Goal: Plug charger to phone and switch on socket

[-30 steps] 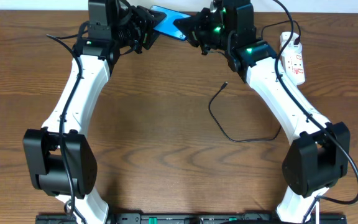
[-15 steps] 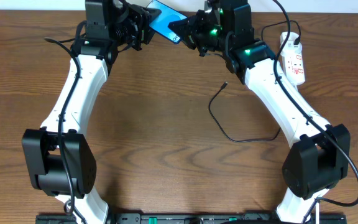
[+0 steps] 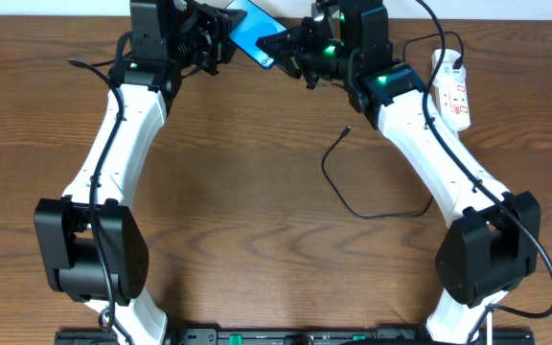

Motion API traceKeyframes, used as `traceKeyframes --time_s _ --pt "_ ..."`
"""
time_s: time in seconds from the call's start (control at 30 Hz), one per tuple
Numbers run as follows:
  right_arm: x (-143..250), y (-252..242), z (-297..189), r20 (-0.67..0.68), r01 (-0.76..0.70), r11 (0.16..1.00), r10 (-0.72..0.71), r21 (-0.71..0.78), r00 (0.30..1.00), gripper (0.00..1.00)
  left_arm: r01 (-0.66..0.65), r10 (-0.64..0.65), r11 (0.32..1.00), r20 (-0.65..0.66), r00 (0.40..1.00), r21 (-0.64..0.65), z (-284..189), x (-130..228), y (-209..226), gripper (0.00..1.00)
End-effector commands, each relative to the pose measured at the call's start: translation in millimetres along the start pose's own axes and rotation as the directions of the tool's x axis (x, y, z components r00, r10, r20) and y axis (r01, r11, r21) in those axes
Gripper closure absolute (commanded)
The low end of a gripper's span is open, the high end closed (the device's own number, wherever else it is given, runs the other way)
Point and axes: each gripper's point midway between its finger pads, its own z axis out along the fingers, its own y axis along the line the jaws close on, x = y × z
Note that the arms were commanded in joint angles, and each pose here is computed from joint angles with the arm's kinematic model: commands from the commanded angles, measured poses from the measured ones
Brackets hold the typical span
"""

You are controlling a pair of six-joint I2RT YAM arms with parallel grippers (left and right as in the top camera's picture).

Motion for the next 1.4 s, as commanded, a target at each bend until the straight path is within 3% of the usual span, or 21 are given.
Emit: traceKeyframes --time_s 0.0,0.27,0.73,0.77,0.93,1.13,1.27,1.37 --pt "84.7 -10.4 16.8 -0.347 -0.034 0.999 0.026 -0.015 0.938 0.99 -0.141 0.142 0.984 -0.001 0.990 0.112 -7.0 18.3 -46.8 0.69" --pt "90.0 -8.1 14.6 -0.378 -0.048 0.999 0.036 -0.023 0.925 0.99 -0.176 0.177 0.978 -0.003 0.984 0.110 -7.0 19.2 -46.2 0.92" --pt "89.0 -8.3 14.4 -0.375 -0.027 0.999 0.013 -0.031 0.927 0.99 -0.144 0.146 0.982 -0.006 0.989 0.120 -7.3 19.5 -48.8 0.92" --pt "89.0 -8.3 14.4 -0.375 -0.026 0.999 0.013 -0.032 0.927 0.99 -0.144 0.146 0.982 -0.006 0.989 0.120 -7.3 19.5 -48.7 0.91" --pt "87.4 -8.8 14.3 -0.369 -0.008 0.999 -0.006 -0.037 0.929 0.99 -0.195 0.196 0.975 -0.002 0.981 0.108 -7.0 19.3 -45.5 0.60" --pt "82.9 -9.9 13.0 -0.357 0.014 0.999 -0.029 -0.044 0.934 0.99 -0.249 0.249 0.968 -0.035 0.968 0.027 -9.3 16.2 -20.7 0.55" --pt "79.5 -10.5 11.4 -0.351 0.024 0.999 -0.039 -0.049 0.935 0.99 -0.426 0.434 0.899 -0.064 0.899 0.102 -11.0 25.5 -32.6 0.55" --pt "74.8 -11.3 9.5 -0.342 0.026 0.998 -0.041 -0.050 0.939 0.99 -0.469 0.480 0.874 -0.075 0.874 0.130 -13.4 27.6 -36.0 0.49"
